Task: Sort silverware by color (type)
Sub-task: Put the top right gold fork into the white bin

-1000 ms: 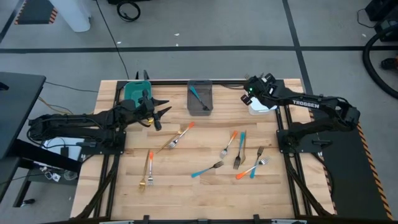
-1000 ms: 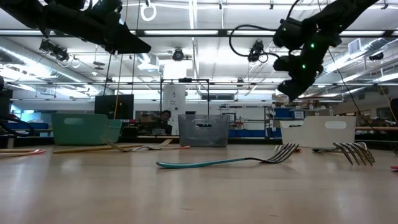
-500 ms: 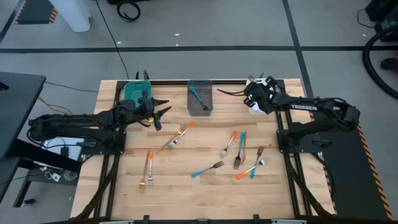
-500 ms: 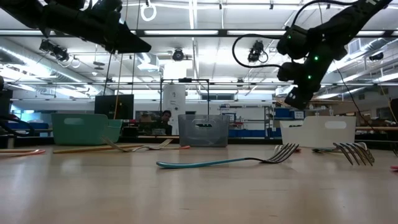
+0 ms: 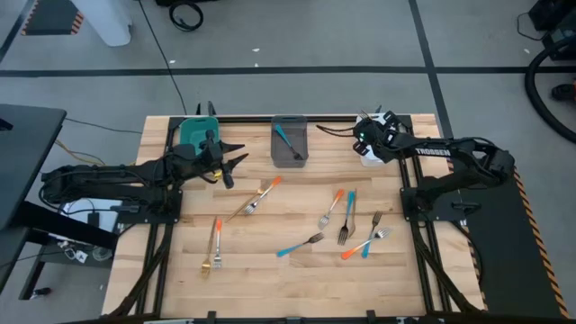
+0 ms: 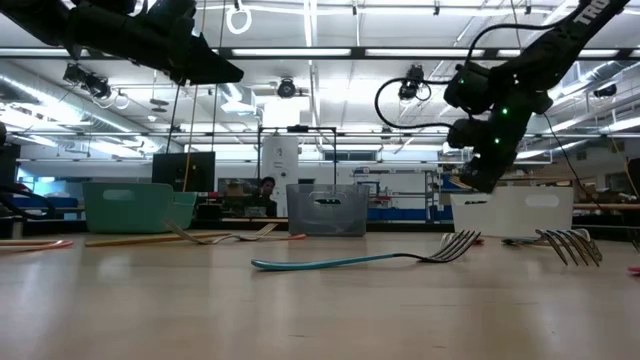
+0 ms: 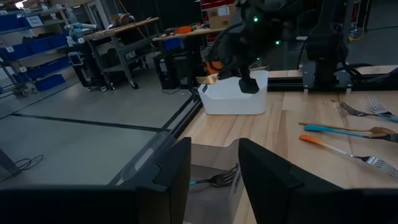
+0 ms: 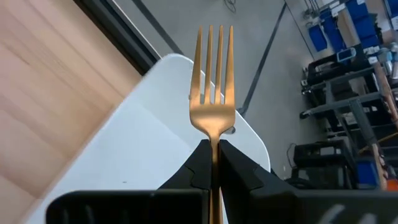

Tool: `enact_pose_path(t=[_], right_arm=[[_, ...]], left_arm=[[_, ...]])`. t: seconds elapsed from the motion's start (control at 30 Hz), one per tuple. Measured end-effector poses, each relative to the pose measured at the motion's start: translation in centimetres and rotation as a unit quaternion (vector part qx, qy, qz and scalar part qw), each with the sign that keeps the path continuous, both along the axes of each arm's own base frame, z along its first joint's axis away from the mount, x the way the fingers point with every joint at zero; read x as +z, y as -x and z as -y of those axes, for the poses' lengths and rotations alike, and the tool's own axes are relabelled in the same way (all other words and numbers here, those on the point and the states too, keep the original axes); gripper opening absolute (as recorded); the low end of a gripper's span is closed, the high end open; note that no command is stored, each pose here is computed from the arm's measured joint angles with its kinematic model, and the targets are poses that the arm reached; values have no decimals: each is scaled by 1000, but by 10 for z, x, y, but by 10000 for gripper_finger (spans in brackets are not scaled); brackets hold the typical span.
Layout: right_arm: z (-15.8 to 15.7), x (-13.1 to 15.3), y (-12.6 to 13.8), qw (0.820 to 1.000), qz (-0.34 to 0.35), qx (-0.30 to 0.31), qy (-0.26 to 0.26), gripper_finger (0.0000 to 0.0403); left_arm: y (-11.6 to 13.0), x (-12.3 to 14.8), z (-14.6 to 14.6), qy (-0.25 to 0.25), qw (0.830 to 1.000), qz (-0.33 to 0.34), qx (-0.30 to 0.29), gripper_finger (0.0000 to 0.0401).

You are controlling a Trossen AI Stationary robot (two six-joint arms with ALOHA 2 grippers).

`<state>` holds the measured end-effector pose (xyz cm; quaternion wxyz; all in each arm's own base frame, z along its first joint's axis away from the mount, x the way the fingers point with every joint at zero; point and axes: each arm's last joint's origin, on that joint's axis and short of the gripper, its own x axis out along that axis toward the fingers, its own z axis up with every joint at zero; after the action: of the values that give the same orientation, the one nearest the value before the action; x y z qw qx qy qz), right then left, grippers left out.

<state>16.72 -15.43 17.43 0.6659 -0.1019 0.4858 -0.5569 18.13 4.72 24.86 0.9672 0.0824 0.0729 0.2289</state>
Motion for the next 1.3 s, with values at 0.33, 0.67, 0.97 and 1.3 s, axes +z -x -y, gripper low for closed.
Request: enact_pose_path(t=[0.33, 0.67, 0.97, 1.3], right_arm=[[7, -5, 2, 999, 27, 10, -32, 22], [6, -7, 5, 999, 16, 4, -46, 24], [5, -9, 6, 998, 28, 5, -62, 31], [7, -11, 11, 996, 36, -15, -79, 57]], left_arm=[[0, 0, 0, 0, 1000, 0, 0, 142], [0, 0, 0, 0, 1000, -1, 0, 142], [0, 0, 0, 3, 1000, 0, 0, 142], [0, 0, 0, 3, 1000, 0, 0, 142]])
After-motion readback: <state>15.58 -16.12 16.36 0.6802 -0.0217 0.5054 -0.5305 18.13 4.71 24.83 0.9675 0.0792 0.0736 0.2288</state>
